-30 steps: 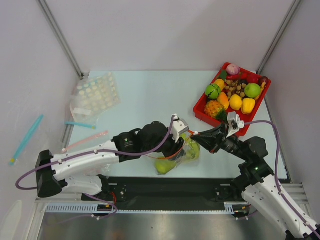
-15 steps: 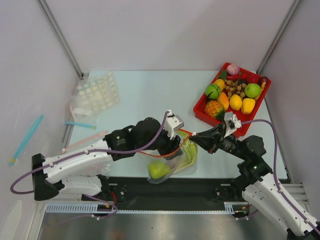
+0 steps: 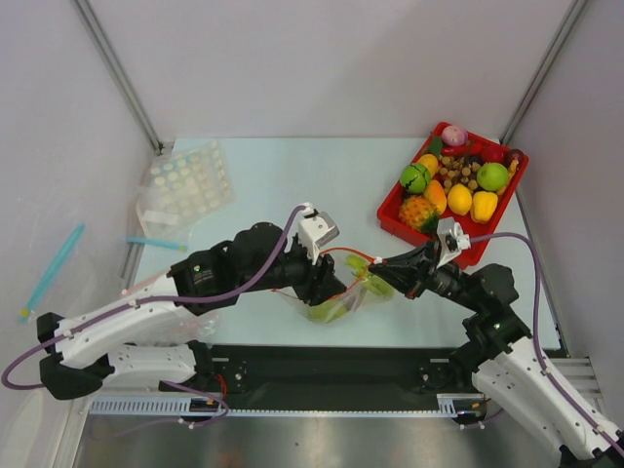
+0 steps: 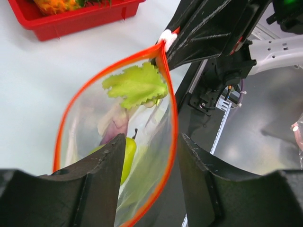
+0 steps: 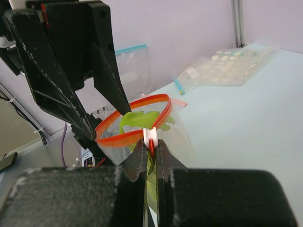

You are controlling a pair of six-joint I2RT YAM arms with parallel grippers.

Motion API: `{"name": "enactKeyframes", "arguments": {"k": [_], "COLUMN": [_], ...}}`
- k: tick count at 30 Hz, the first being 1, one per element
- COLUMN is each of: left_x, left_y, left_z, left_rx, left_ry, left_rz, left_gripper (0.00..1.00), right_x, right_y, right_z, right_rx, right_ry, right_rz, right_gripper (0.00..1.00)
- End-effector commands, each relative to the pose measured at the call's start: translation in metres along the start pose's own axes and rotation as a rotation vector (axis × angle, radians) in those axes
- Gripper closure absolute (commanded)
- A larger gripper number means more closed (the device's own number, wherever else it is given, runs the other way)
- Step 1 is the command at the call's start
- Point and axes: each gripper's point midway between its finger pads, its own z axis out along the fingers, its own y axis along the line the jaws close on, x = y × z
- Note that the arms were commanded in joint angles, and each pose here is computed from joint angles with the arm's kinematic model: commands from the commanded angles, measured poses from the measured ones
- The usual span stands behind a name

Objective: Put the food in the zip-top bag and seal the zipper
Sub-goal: Adjust the fake fruit in the zipper food storage bag, then zip the zipper food storage bag at the center of the board.

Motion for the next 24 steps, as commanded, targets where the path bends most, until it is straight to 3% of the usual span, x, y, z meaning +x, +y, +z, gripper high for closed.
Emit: {"name": "enactKeyframes", "arguments": {"k": [1, 14, 24], "left_x": [-0.031, -0.065, -0.042], "left_y": [-0.001, -0.004, 0.01], "left_z": [-0.019, -0.007, 0.034], "left_rx": [-0.02, -0.023, -0.071], "left_ry": [-0.088, -0.097, -0.007], "left_rz": [0.013, 0.125, 0.097], "left_gripper": [0.48, 0.56, 0.7], "right_x": [-0.017, -0.015, -0.015], "right_y": [0.008, 0.008, 0.011], "right_z": [0.003, 0.005, 0.005], "right_rx": [-0.034, -0.042, -0.052], "right_ry": [-0.063, -0.056, -0.056], "right_rz": [-0.061, -0.062, -0.064], "right_gripper": [1.0, 1.0, 1.0]}}
